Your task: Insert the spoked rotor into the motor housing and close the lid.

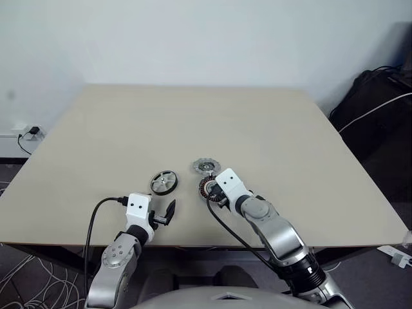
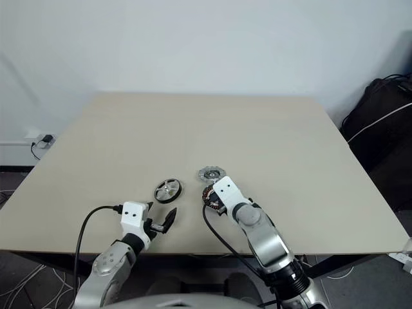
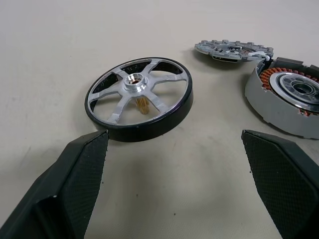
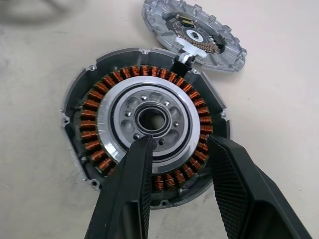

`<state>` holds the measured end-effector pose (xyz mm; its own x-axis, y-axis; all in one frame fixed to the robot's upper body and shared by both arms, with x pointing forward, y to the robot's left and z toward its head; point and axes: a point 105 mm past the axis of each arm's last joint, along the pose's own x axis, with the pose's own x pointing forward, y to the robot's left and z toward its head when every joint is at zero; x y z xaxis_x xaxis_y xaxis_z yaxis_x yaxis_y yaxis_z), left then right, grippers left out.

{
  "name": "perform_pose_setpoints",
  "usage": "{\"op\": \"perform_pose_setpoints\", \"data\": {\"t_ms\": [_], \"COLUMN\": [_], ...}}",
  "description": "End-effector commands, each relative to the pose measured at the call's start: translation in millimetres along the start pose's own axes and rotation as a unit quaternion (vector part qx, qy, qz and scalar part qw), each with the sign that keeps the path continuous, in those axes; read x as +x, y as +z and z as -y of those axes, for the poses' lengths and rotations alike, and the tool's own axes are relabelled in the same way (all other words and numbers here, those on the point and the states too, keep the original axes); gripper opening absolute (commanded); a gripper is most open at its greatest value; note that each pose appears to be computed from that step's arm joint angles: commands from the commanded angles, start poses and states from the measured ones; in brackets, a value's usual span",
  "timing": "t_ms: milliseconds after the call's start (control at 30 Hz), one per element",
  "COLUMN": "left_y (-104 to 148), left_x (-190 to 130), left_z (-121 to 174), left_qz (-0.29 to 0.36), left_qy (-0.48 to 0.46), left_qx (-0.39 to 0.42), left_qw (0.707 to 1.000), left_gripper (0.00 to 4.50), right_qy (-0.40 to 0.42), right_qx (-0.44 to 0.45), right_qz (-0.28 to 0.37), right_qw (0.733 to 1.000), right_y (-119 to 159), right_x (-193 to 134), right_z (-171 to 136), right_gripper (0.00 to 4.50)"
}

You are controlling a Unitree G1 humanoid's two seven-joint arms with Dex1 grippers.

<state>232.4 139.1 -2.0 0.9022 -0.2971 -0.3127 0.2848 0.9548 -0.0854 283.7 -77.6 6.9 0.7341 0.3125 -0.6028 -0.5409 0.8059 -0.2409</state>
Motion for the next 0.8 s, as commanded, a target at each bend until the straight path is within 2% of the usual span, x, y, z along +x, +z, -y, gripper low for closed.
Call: {"op": "perform_pose_setpoints", "data": {"t_ms": [33, 633, 800], "left_y": [14.5, 15.2, 15.0], "left_x": [0.2, 0.8, 0.4], "left_z": [2.6, 3.0, 3.0], "left_qz": [0.03, 0.031, 0.031], "left_qy": [-0.001, 0.002, 0.002], "left_qx": [0.006, 0.003, 0.003], "left_qw": [1.0, 1.0, 1.0], "left_gripper": [4.5, 4.5, 4.5], "right_qy": [-0.013, -0.021, -0.036], "right_qx": [-0.011, -0.033, -0.036], "right_qz": [0.011, 0.01, 0.067], "right_qw": [1.0, 0.999, 0.996], "right_y": [6.6, 6.3, 27.1], "right_x": [1.0, 10.1, 5.3], "right_z": [4.7, 6.9, 11.4], "right_gripper": [1.85, 1.85, 1.85]}}
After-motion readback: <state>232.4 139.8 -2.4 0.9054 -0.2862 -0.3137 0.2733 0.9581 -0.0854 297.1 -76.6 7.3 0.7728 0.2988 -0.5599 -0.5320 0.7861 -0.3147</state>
